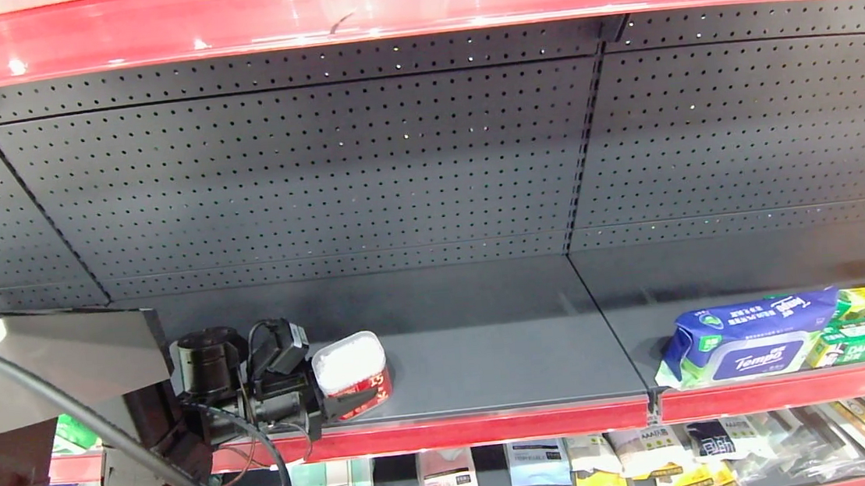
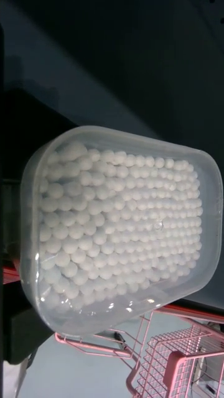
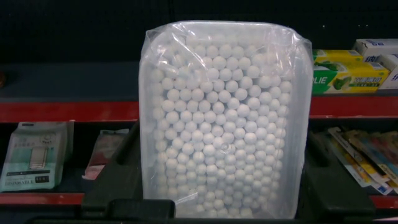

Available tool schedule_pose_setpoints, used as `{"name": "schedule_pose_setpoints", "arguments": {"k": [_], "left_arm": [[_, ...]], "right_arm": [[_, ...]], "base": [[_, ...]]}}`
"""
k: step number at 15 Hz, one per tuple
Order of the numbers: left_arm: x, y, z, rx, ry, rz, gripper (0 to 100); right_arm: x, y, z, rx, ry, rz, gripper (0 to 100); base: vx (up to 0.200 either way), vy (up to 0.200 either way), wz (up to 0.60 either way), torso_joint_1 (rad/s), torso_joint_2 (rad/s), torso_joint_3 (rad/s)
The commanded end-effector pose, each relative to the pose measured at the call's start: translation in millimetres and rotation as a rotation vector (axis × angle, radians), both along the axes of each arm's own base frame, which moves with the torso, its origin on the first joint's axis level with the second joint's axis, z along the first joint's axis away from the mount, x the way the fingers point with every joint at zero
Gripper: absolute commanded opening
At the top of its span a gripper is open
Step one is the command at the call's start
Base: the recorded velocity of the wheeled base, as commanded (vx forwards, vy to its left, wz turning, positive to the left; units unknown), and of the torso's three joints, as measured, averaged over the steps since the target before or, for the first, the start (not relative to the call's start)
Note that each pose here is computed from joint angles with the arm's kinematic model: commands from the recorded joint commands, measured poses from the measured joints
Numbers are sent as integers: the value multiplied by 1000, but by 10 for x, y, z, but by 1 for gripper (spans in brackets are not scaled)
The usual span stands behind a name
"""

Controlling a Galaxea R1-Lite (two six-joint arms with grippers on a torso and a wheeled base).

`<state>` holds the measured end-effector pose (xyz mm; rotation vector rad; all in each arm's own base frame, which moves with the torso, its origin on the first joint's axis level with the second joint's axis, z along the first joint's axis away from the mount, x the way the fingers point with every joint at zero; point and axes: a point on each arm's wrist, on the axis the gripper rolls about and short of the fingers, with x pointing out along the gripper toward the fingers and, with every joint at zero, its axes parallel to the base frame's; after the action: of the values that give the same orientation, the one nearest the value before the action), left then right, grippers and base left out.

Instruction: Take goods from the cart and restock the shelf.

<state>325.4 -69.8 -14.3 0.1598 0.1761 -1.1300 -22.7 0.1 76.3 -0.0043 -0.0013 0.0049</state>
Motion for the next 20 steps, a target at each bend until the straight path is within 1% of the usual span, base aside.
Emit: {"name": "schedule_pose_setpoints", "arguments": {"k": [1, 4, 15, 20], "left_arm": [[6, 6, -12, 1, 4, 3, 0], [1, 17, -17, 1, 8, 6, 0], [11, 17, -1, 4, -2, 16, 0], [2, 13, -13, 4, 10, 17, 0]], "right_arm": [[0, 0, 0, 0, 0, 1, 0], [0, 0, 0, 0, 0, 0, 0], [0, 0, 0, 0, 0, 1, 0], [0, 0, 0, 0, 0, 1, 0]], "base": [[0, 0, 0, 0, 0, 0], [0, 0, 0, 0, 0, 0], [0, 0, 0, 0, 0, 0], [0, 0, 0, 0, 0, 0]]}}
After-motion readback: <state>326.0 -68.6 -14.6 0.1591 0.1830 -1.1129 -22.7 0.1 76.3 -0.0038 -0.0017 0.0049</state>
